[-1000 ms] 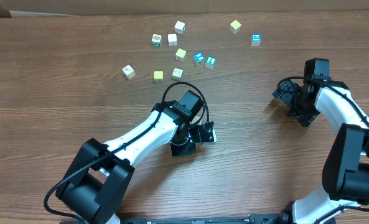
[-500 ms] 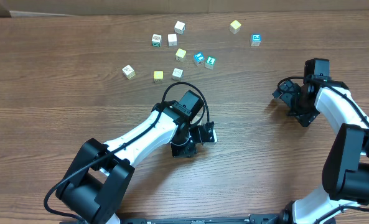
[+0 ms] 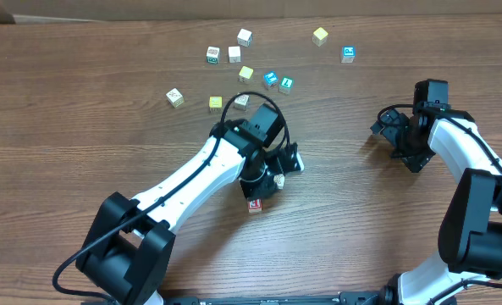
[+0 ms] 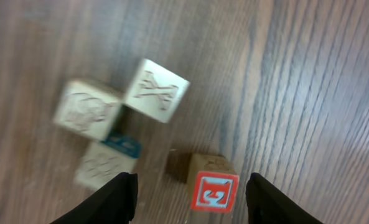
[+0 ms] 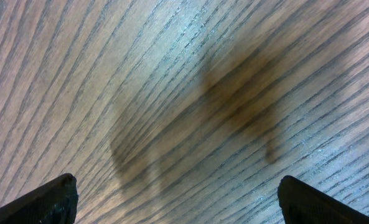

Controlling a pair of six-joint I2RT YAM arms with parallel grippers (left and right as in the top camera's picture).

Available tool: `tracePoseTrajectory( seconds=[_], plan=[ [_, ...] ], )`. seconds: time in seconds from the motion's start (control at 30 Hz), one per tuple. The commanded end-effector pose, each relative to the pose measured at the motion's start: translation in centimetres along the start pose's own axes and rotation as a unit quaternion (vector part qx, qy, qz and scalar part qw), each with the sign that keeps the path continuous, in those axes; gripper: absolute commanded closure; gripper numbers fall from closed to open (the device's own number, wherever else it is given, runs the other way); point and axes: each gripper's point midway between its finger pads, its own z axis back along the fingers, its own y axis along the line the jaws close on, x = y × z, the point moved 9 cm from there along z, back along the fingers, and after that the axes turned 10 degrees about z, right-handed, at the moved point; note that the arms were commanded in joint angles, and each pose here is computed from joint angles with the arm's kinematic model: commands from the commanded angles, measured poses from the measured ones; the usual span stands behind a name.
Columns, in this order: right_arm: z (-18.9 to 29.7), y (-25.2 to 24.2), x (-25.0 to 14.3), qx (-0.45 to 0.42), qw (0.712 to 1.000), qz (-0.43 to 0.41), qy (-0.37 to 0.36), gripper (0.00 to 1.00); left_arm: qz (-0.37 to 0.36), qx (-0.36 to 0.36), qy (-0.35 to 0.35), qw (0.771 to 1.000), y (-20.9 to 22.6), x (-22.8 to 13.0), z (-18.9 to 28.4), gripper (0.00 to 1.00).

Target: Form a circle

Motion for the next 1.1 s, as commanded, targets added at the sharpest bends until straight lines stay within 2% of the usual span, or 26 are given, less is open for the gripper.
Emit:
tracePoseTrajectory(
  seconds=[0.0,0.1,0.2,0.23,0.5,0.6,0.77,1.07],
  plan=[
    [0.3,0.3,0.6,0.003,1.0,0.001,-0.011,0.0,0.066,0.027,-0.017,0.997,0.2,0.8,2.4,0.48],
    [0.3,0.3,0.6,0.003,1.0,0.001,-0.012,0.0,0.1,0.02,0.006,0.995,-0.1,0.2,2.6,0.62],
    [0.3,0.3,0.6,0.003,1.0,0.001,-0.011,0.0,0.157,0.011,0.039,0.987,-0.5,-0.9,2.2,0.93],
    [0.3,0.3,0.6,0.003,1.0,0.0,-0.011,0.0,0.18,0.01,0.049,0.982,-0.6,-1.3,2.0,0.96],
    [0.3,0.3,0.6,0.003,1.0,0.001,-0.012,0.0,0.29,0.003,0.123,0.949,-1.6,-4.6,0.0,0.96],
    [0.3,0.3,0.6,0.003,1.0,0.001,-0.011,0.0,0.307,0.004,0.136,0.942,-1.9,-5.6,-1.2,0.96],
    [0.3,0.3,0.6,0.003,1.0,0.001,-0.011,0.0,0.309,0.006,0.122,0.943,-1.8,-6.1,-2.7,0.96],
    [0.3,0.3,0.6,0.003,1.0,0.001,-0.012,0.0,0.308,0.014,0.07,0.949,-1.1,-4.7,-3.2,0.95]
  ],
)
